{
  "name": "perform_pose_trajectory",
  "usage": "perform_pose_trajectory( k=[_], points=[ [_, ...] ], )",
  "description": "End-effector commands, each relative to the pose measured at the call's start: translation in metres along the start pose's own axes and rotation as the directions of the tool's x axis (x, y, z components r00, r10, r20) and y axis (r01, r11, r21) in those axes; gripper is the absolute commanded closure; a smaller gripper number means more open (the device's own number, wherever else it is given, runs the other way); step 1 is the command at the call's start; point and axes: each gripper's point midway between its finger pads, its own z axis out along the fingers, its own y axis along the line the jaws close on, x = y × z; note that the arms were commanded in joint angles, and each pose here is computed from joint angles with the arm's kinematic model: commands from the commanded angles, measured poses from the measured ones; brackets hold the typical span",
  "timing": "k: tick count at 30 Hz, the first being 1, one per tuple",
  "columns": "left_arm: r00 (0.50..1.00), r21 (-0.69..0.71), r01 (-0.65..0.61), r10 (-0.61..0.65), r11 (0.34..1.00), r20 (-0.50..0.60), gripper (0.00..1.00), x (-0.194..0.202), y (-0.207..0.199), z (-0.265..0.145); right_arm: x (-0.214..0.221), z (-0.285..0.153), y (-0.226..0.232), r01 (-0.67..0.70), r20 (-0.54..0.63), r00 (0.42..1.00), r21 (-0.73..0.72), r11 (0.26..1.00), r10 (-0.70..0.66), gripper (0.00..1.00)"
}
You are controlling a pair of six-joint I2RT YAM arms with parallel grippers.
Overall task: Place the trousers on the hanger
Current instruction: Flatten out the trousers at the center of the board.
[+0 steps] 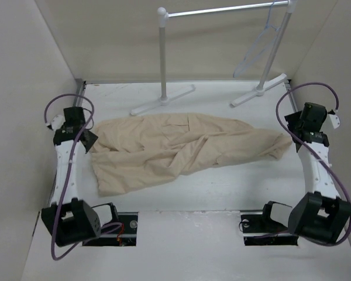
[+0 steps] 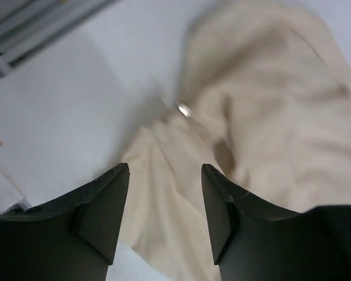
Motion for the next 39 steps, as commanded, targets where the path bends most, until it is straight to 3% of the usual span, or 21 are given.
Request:
perform_pose_trajectory(
  k=[1, 3, 5, 7, 9, 13, 18, 23, 26, 28, 30, 36, 39],
  points=[
    [0.987, 0.155, -0.155, 0.159, 0.976, -0.014, 0.53, 0.045, -0.008, -0.046, -0.002, -0.037, 0.019, 0.039, 0.052, 0.998, -0.093, 0.995, -0.034, 0.36],
    [0.970, 0.170, -0.211, 0.227, 0.963, -0.082, 0.61, 0.091, 0.010, -0.055, 0.016, -0.053, 0.024, 0.087, 0.030, 0.996, -0.148, 0.985, -0.084, 0.43],
    [0.958, 0.148, -0.208, 0.232, 0.967, -0.169, 0.67, 0.130, 0.037, -0.056, 0.035, -0.063, 0.023, 0.133, 0.003, 0.991, -0.192, 0.972, -0.135, 0.60],
    [0.946, 0.123, -0.152, 0.180, 0.981, -0.268, 0.68, 0.164, 0.059, -0.055, 0.056, -0.072, 0.019, 0.191, -0.028, 0.979, -0.243, 0.951, -0.204, 0.79],
    [0.934, 0.084, -0.038, 0.066, 0.996, -0.351, 0.64, 0.188, 0.072, -0.053, 0.076, -0.080, 0.011, 0.236, -0.062, 0.963, -0.283, 0.930, -0.263, 0.85],
    [0.919, 0.035, 0.210, -0.185, 0.977, -0.348, 0.48, 0.185, 0.068, -0.046, 0.121, -0.101, -0.001, 0.317, -0.146, 0.907, -0.381, 0.869, -0.395, 0.80],
    [0.825, -0.030, 0.400, -0.374, 0.916, -0.423, 0.47, 0.202, 0.054, -0.013, 0.169, -0.127, -0.017, 0.374, -0.225, 0.825, -0.470, 0.799, -0.518, 0.61],
    [0.782, -0.092, 0.472, -0.465, 0.877, -0.416, 0.54, 0.212, 0.056, 0.021, 0.177, -0.132, -0.031, 0.378, -0.250, 0.809, -0.472, 0.796, -0.532, 0.55],
    [0.780, -0.037, 0.513, -0.484, 0.858, -0.396, 0.78, 0.202, 0.044, 0.033, 0.179, -0.135, -0.030, 0.373, -0.255, 0.803, -0.489, 0.789, -0.538, 0.55],
    [0.785, 0.034, 0.531, -0.476, 0.847, -0.396, 0.91, 0.186, 0.028, 0.022, 0.177, -0.138, -0.026, 0.370, -0.251, 0.803, -0.501, 0.782, -0.541, 0.55],
    [0.808, 0.134, 0.529, -0.449, 0.838, -0.381, 0.96, 0.164, 0.012, -0.002, 0.176, -0.139, -0.024, 0.372, -0.248, 0.803, -0.501, 0.781, -0.542, 0.55],
    [0.882, 0.403, 0.468, -0.392, 0.786, -0.261, 0.99, 0.095, 0.004, -0.110, 0.174, -0.139, -0.015, 0.375, -0.236, 0.804, -0.512, 0.772, -0.547, 0.55],
    [0.899, 0.464, 0.438, -0.375, 0.770, -0.226, 0.99, 0.076, 0.015, -0.154, 0.172, -0.139, -0.007, 0.387, -0.219, 0.800, -0.522, 0.760, -0.558, 0.54]
  ],
)
